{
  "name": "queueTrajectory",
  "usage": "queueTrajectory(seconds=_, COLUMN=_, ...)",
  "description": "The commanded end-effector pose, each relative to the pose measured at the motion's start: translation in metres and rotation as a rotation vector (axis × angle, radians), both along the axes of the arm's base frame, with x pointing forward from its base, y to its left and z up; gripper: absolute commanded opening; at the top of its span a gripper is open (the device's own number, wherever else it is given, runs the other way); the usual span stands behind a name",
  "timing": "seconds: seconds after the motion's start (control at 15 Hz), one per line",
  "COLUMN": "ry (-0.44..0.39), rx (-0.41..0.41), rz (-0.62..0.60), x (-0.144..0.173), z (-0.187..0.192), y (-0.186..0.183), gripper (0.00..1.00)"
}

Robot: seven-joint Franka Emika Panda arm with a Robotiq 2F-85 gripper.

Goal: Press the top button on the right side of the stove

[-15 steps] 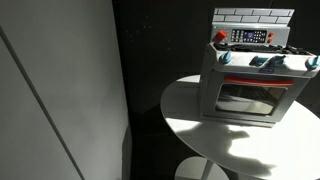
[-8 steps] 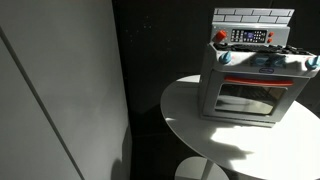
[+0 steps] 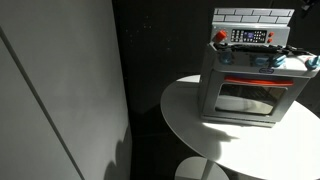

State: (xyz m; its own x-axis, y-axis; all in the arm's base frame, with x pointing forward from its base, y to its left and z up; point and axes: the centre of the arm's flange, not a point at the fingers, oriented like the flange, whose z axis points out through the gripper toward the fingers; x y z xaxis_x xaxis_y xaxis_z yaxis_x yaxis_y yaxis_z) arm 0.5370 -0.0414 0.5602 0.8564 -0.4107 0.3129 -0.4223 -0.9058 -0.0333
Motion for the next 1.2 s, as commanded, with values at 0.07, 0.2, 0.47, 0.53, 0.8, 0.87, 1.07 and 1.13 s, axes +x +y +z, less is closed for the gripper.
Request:
queueTrajectory(seconds=0.07, ry=-0.013, rx=-0.017, rz=-0.075, x=0.043, z=-0.001, y=-0.011, gripper=1.00)
queueTrajectory(seconds=0.2, ry=-0.019, rx=-0.018, rz=-0.093, x=0.054, z=-0.006, y=-0.015, gripper=1.00)
queueTrajectory(seconds=0.47, ry=-0.022, rx=-0.034, rz=-0.134, x=0.072, z=-0.016, y=-0.026, gripper=1.00)
queueTrajectory(seconds=0.53, ry=-0.020, rx=-0.037, rz=-0.144, x=0.077, z=-0.019, y=-0.029, gripper=1.00)
queueTrajectory(seconds=0.8, ry=-0.017, rx=-0.037, rz=-0.166, x=0.091, z=-0.027, y=-0.040, gripper=1.00)
queueTrajectory(seconds=0.87, ry=-0.017, rx=-0.039, rz=-0.168, x=0.094, z=-0.030, y=-0.043, gripper=1.00)
queueTrajectory(seconds=1.07, ry=-0.019, rx=-0.047, rz=-0.177, x=0.104, z=-0.035, y=-0.048, gripper=1.00)
queueTrajectory(seconds=1.13, ry=-0.019, rx=-0.049, rz=-0.179, x=0.107, z=-0.037, y=-0.050, gripper=1.00)
